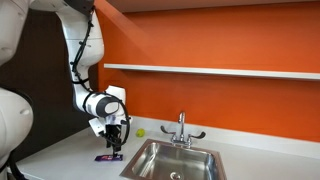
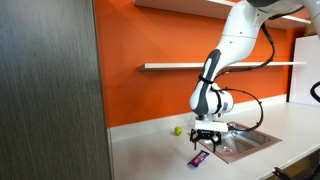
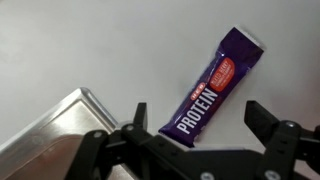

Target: Put the candy bar on the shelf

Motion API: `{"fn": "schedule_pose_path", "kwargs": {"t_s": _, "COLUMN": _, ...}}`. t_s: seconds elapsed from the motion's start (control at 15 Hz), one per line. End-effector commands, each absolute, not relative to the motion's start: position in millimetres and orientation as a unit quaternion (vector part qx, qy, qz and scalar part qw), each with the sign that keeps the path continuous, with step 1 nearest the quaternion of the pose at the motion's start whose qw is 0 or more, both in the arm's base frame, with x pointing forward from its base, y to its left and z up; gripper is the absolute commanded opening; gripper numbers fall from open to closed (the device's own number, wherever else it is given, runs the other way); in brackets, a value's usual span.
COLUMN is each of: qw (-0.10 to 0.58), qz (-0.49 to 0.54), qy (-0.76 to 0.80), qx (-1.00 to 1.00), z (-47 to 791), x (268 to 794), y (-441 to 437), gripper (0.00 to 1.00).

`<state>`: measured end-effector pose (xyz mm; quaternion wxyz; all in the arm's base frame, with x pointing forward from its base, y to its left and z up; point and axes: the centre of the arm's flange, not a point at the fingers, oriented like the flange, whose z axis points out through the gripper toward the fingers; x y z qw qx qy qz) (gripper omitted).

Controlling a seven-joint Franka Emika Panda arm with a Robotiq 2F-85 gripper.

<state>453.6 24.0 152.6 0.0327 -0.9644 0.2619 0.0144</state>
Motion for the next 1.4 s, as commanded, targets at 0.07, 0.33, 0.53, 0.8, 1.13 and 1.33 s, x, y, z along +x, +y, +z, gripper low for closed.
{"fn": "schedule_pose_path", "kwargs": {"t_s": 0.07, "qw": 0.041, "qz": 0.014, "qy": 0.300, "qx": -0.953, "z": 153, "x": 477, "y": 31, "gripper": 1.00}}
{"fn": "schedule_pose_path", "kwargs": {"t_s": 0.33, "qw": 0.041, "qz": 0.014, "qy": 0.345, "qx": -0.937, "z": 145, "x": 497, "y": 37, "gripper": 1.00}}
{"fn": "schedule_pose_path", "kwargs": {"t_s": 0.53, "qw": 0.040, "qz": 0.024, "qy": 0.381, "qx": -0.924, "z": 134, "x": 507, "y": 44, "gripper": 1.00}}
{"fn": "schedule_pose_path", "kwargs": {"t_s": 0.8, "qw": 0.032, "qz": 0.042, "qy": 0.423, "qx": -0.905, "z": 120, "x": 507, "y": 48, "gripper": 1.00}}
{"fn": "schedule_pose_path", "kwargs": {"t_s": 1.13, "qw": 0.021, "qz": 0.055, "qy": 0.469, "qx": -0.881, "z": 109, "x": 495, "y": 44, "gripper": 1.00}}
{"fn": "schedule_pose_path", "kwargs": {"t_s": 1.33, "qw": 0.017, "qz": 0.060, "qy": 0.486, "qx": -0.872, "z": 106, "x": 491, "y": 41, "gripper": 1.00}}
